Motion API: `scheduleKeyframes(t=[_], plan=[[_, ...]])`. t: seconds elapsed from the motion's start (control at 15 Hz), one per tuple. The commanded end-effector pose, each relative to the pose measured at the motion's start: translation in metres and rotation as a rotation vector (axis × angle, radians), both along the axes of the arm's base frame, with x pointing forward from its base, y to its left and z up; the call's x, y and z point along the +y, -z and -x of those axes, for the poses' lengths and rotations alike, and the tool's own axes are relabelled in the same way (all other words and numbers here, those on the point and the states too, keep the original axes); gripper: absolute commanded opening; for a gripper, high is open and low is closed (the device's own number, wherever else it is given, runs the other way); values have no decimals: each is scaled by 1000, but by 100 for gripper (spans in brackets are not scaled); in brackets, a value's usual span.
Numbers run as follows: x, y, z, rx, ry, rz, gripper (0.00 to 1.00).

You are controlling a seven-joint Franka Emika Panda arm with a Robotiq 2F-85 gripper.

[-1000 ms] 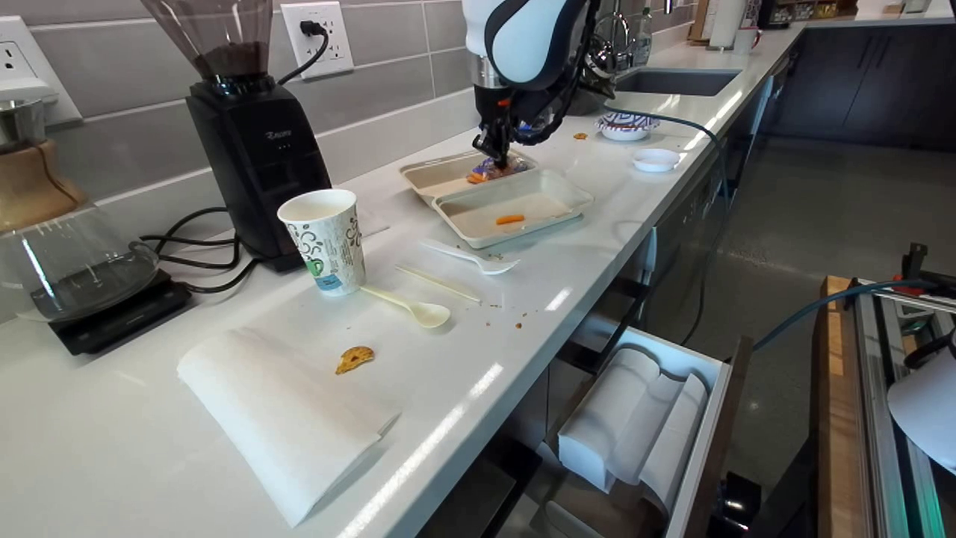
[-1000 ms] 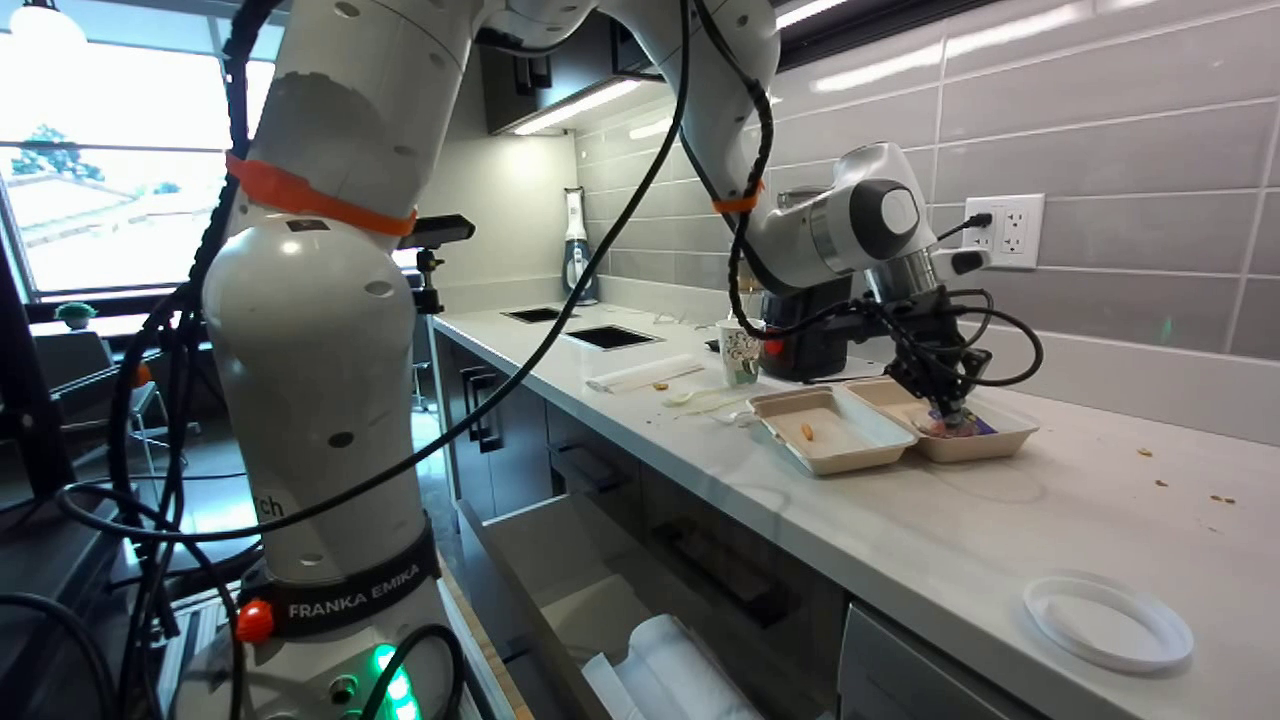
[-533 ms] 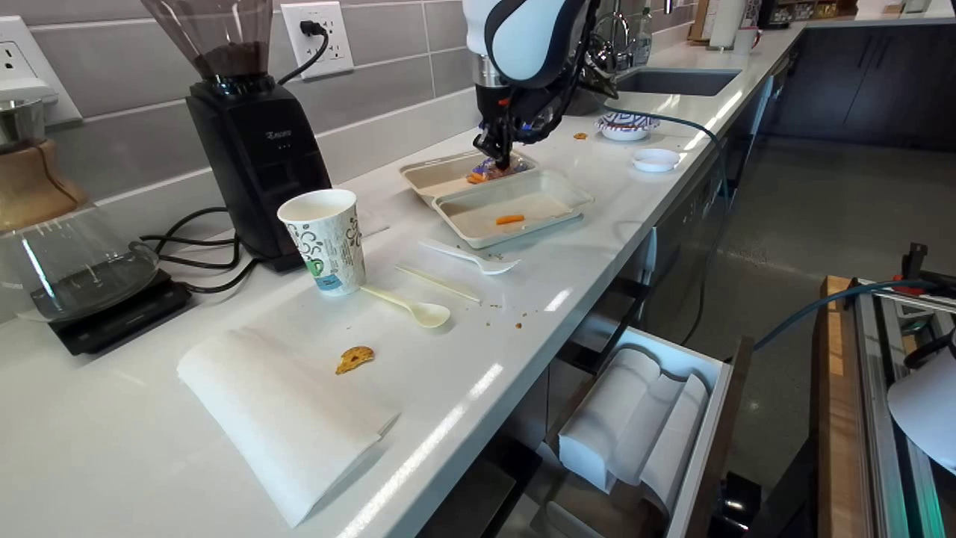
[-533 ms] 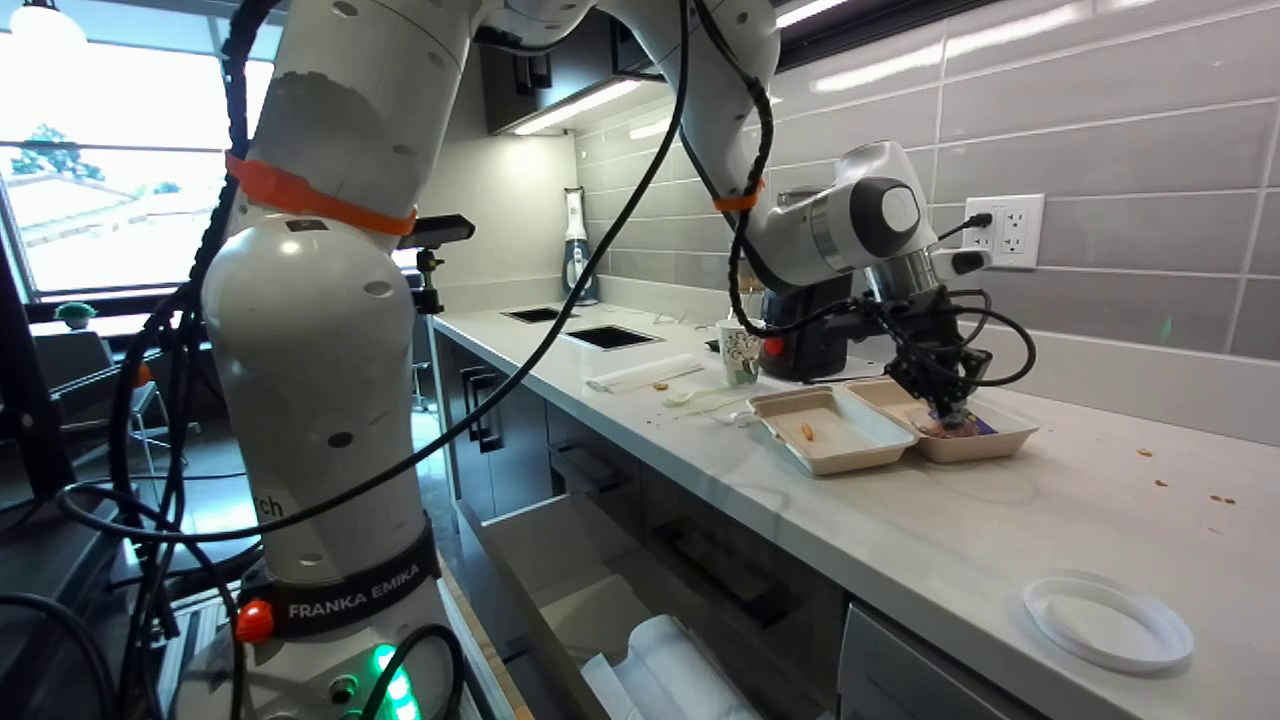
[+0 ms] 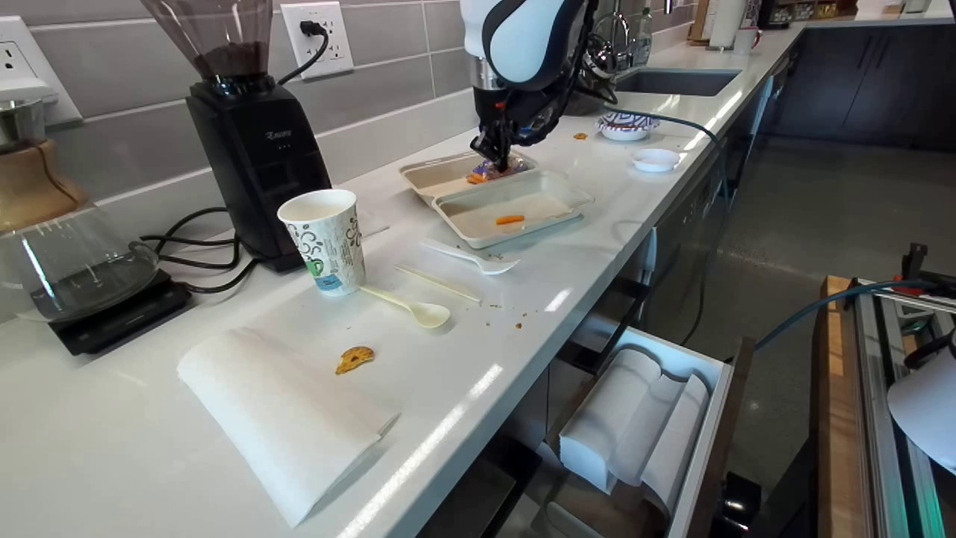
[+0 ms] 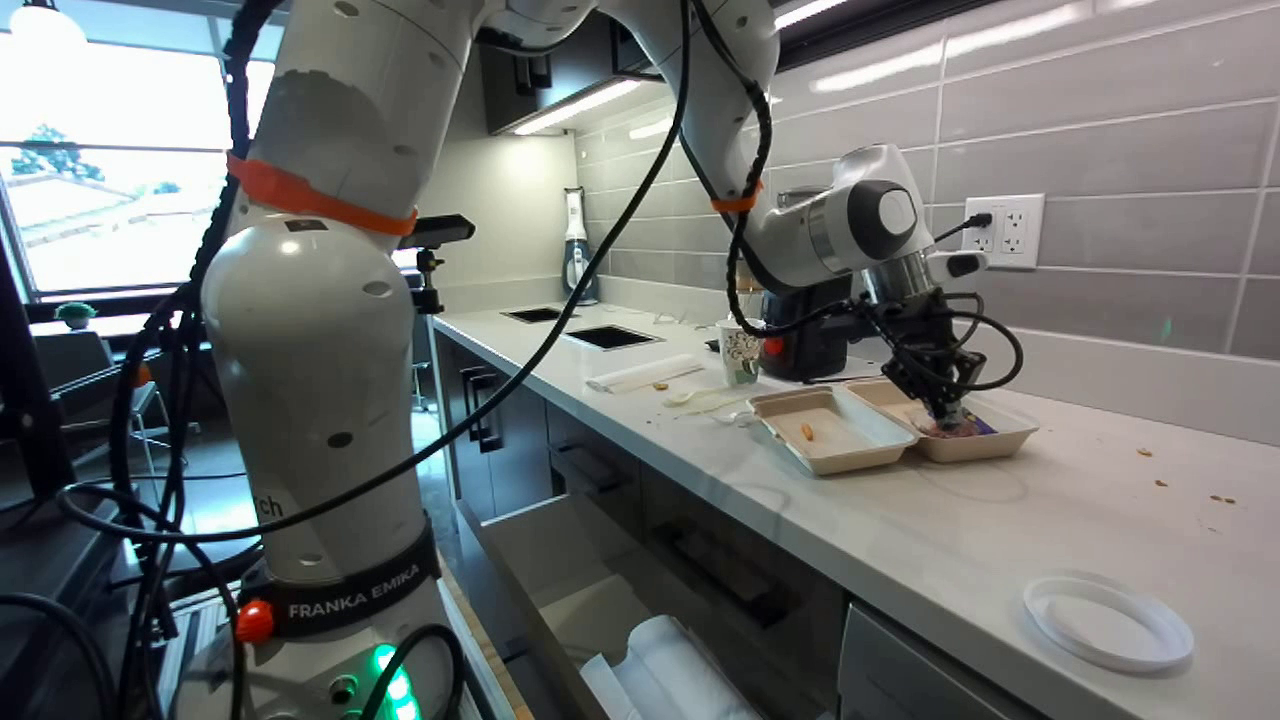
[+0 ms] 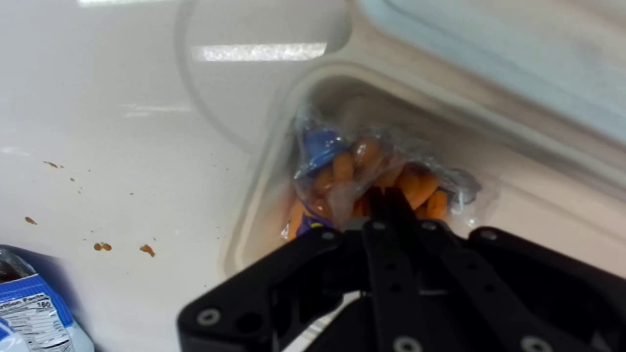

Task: Pick up the object from the bag and put it on the bowl

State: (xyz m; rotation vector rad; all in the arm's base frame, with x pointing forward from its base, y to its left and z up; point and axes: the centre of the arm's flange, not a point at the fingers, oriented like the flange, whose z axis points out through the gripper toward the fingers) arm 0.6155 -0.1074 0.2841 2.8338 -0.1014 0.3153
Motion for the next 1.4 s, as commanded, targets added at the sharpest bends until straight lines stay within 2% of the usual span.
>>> scheduleKeyframes(t=[0.0,0.27,0.8,1.33], plan=[[16,8,-10,12,30,-23,8],[21,10,-13,-5,59,-23,12],[1,-5,-9,-31,131,-10,5],[3,-2,-12,-26,144,-19,12]])
